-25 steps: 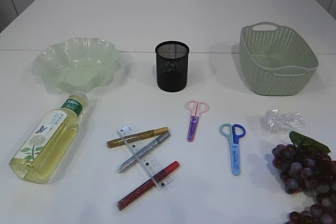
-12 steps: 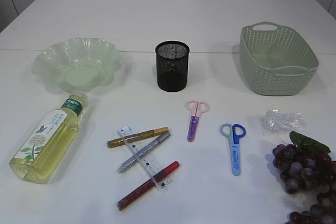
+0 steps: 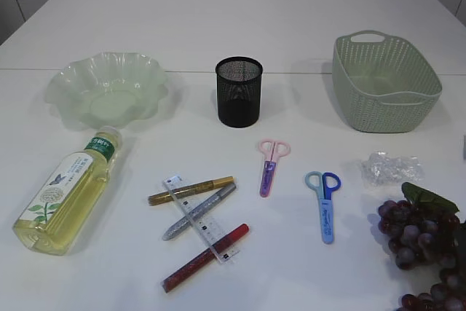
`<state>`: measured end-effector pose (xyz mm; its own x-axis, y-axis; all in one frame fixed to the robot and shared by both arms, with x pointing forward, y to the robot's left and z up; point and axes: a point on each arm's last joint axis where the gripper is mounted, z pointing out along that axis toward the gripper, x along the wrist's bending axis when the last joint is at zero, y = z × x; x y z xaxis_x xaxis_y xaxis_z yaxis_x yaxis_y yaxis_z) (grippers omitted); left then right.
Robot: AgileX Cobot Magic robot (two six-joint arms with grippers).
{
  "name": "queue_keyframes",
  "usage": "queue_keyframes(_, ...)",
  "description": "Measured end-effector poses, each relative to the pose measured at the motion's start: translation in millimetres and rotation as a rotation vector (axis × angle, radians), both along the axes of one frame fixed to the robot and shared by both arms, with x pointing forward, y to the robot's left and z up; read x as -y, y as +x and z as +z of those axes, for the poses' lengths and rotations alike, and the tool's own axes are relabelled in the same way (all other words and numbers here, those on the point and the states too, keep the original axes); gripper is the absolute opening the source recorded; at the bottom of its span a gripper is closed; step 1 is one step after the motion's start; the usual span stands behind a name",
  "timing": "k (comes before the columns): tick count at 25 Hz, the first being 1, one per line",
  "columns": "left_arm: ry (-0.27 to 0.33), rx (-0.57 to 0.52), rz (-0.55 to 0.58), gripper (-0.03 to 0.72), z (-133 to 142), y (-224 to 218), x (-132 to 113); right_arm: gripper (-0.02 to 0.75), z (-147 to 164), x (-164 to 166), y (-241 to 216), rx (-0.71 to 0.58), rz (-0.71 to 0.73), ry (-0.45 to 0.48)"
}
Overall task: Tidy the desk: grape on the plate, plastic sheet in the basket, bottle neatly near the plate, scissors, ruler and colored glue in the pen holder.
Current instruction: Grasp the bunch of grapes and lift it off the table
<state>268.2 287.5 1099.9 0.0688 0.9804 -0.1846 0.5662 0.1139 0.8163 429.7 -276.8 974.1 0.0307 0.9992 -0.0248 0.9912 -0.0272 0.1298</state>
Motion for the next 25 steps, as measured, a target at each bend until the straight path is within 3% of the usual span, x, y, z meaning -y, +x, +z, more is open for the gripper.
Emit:
queue_keyframes(13,0.000,0.002,0.000,0.405,0.2,0.1,0.0,0.565,-28.5,-2.9,13.2,-0.114,-0.007,-0.003)
queue_keyframes(25,0.000,0.002,0.000,0.405,0.2,0.1,0.0,0.565,-42.5,2.3,26.9,-0.092,0.053,-0.082)
